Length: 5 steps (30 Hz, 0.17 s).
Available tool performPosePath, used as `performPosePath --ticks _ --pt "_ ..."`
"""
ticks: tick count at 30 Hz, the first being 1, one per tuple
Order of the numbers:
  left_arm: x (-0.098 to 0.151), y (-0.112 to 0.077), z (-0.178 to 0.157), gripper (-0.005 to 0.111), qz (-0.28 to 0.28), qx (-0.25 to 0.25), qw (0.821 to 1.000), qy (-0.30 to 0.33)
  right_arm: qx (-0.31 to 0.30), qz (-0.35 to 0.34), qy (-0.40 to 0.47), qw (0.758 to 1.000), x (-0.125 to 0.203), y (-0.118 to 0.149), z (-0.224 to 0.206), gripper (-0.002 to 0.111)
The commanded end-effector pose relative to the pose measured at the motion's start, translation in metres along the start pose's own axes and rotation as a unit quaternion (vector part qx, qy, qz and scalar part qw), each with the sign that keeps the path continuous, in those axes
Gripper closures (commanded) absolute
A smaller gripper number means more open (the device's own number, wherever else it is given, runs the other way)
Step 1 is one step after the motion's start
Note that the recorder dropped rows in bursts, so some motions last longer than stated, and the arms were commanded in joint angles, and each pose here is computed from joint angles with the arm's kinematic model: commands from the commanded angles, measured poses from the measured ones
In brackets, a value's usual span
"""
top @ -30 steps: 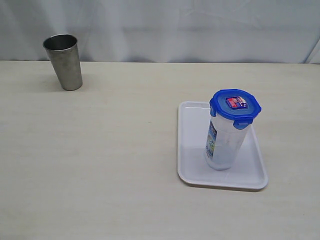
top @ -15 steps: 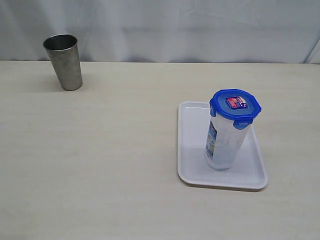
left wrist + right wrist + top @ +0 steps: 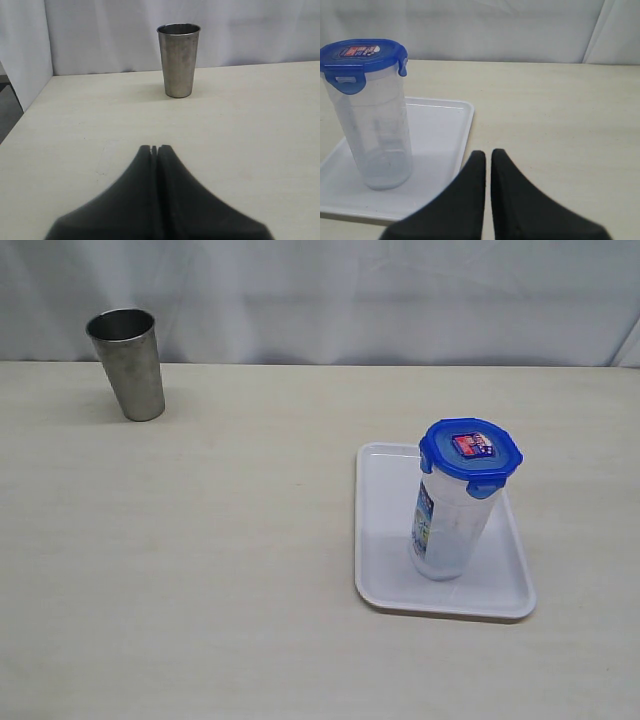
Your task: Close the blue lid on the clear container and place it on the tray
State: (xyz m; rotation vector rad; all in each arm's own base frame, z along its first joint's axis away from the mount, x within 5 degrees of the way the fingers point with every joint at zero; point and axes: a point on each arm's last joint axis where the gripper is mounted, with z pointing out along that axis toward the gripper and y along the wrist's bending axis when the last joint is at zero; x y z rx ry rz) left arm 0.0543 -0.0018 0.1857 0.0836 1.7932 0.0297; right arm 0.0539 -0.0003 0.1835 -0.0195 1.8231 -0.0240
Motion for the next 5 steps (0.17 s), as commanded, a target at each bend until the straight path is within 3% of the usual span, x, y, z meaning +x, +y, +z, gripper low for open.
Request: performPosePath --ticks 1,5 --pt "0.0004 0.0001 0.0000 0.107 -0.003 -0.001 1.000 -0.002 -0.001 0.005 0.002 1.000 0.0013 0.0002 -0.0001 0.104" --pt "0.0004 0.0001 0.0000 0.107 -0.003 -0.001 1.000 -0.002 -0.001 0.005 0.002 1.000 0.0013 0.0002 -0.0001 0.104"
